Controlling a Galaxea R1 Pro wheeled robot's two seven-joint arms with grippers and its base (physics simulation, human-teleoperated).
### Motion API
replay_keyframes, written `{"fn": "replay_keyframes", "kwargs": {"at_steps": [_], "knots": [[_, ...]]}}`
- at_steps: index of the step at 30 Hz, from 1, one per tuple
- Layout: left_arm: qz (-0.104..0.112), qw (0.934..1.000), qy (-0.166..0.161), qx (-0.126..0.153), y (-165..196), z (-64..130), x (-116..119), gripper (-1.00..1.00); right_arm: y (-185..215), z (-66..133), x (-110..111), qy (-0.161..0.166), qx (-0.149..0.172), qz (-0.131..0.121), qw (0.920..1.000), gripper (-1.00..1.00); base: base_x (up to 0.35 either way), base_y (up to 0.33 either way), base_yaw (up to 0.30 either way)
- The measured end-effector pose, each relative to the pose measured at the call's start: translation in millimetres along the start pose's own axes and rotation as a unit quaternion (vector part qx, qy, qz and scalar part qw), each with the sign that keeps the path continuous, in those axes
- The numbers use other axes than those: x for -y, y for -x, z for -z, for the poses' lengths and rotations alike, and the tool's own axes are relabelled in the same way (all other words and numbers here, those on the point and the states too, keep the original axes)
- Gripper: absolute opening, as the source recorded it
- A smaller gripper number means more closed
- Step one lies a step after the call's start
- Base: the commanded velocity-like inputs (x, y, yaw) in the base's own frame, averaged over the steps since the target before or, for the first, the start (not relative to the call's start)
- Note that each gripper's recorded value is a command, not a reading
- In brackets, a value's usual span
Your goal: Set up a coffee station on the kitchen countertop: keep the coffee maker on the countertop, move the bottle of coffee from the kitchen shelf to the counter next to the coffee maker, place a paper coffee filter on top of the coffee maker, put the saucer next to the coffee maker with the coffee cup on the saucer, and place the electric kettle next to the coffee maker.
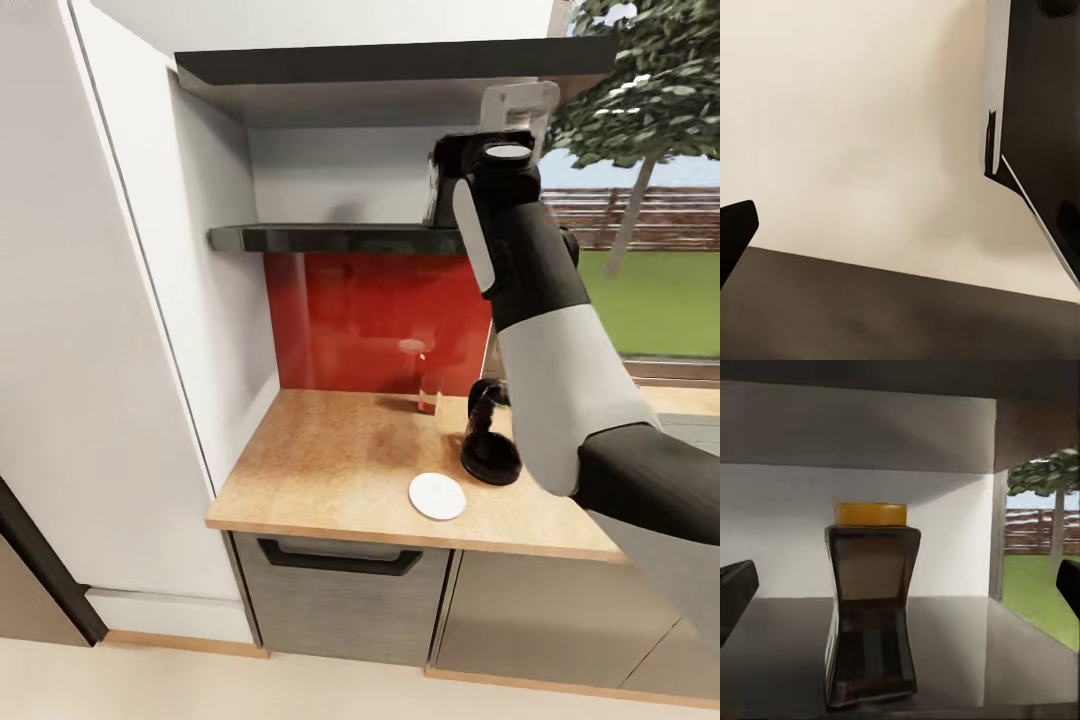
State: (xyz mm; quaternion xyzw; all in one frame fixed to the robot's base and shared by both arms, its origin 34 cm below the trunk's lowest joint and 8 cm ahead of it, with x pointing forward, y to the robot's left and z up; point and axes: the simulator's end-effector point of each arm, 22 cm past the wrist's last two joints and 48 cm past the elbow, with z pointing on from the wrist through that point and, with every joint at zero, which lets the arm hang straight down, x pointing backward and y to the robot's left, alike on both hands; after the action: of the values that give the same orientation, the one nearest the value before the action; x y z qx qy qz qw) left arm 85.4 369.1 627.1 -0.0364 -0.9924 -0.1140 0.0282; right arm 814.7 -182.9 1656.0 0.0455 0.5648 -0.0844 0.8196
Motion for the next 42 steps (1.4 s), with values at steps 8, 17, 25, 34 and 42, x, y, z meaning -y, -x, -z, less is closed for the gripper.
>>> {"fn": "replay_keyframes", "kwargs": {"at_steps": [8, 17, 25, 34, 42], "knots": [[-0.002, 0.9998, 0.001, -0.019, -13, 0.3, -2, 1.0, 31, 9.7, 5, 0.0, 0.033, -0.014, 0.9994, 1.0, 0.029, 0.0, 0.0], [-0.006, 0.9985, 0.002, -0.055, -32, 1.7, -2, 1.0, 13, 9.5, 3, 0.001, 0.021, -0.011, 0.9997, 1.0, 0.269, 0.0, 0.0], [-0.006, 0.9985, 0.003, -0.055, -32, 1.5, -3, 1.0, -48, 10.1, -2, 0.005, -0.022, -0.004, 0.9997, 1.0, 0.033, 0.0, 0.0], [-0.006, 0.9985, 0.002, -0.055, -32, 1.5, -3, 1.0, -62, 11.9, -3, 0.005, -0.032, -0.002, 0.9995, 1.0, 0.001, 0.0, 0.0], [-0.006, 0.9985, 0.002, -0.055, -33, 1.6, -3, 1.0, -60, 13.0, -3, 0.005, -0.03, -0.003, 0.9995, 1.0, 0.104, 0.0, 0.0]]}}
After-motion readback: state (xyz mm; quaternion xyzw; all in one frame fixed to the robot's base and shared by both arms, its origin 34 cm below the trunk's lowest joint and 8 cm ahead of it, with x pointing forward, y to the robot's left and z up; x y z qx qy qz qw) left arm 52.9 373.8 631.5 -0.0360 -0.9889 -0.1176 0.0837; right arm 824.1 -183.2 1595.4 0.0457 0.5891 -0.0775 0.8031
